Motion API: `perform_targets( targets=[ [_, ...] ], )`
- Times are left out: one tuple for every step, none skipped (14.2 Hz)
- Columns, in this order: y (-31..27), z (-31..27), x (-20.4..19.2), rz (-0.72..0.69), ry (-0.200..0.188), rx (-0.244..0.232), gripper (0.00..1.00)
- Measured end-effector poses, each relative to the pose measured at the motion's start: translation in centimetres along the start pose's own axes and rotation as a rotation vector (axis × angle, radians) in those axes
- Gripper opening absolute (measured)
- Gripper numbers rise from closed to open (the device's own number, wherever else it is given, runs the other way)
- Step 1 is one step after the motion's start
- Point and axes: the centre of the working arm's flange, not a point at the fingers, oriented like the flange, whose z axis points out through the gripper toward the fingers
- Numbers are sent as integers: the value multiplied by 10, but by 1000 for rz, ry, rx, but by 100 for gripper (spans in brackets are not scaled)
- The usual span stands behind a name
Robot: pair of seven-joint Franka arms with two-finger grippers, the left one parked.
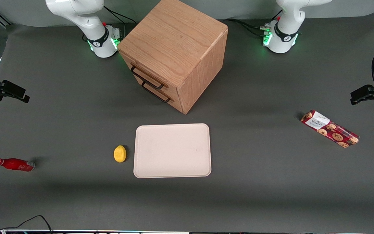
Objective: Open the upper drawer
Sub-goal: 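Move the right gripper toward the upper drawer's black handle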
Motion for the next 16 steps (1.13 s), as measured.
perform_targets(
  targets=[
    [0,0,0,0,0,0,100],
    [0,0,0,1,0,0,100],
    [0,0,0,1,0,0,100],
    [0,0,0,1,0,0,100],
    [0,0,0,-1,-1,0,100],
    [-4,1,-1,-7,-3,0,100],
    [-12,2,-1,-23,-9,0,100],
    [-24,4,-3,-47,-16,0,100],
    [-42,8,-6,-79,-26,0,100],
    [-62,12,-10,-118,-37,-1,100],
    [-83,17,-14,-162,-49,-2,100],
    [-103,22,-20,-211,-59,-3,100],
    [-122,26,-26,-266,-69,-3,100],
    [-140,30,-32,-325,-78,-2,100],
    [-157,34,-38,-384,-89,10,100],
    [-172,38,-45,-433,-102,40,100]
  ],
)
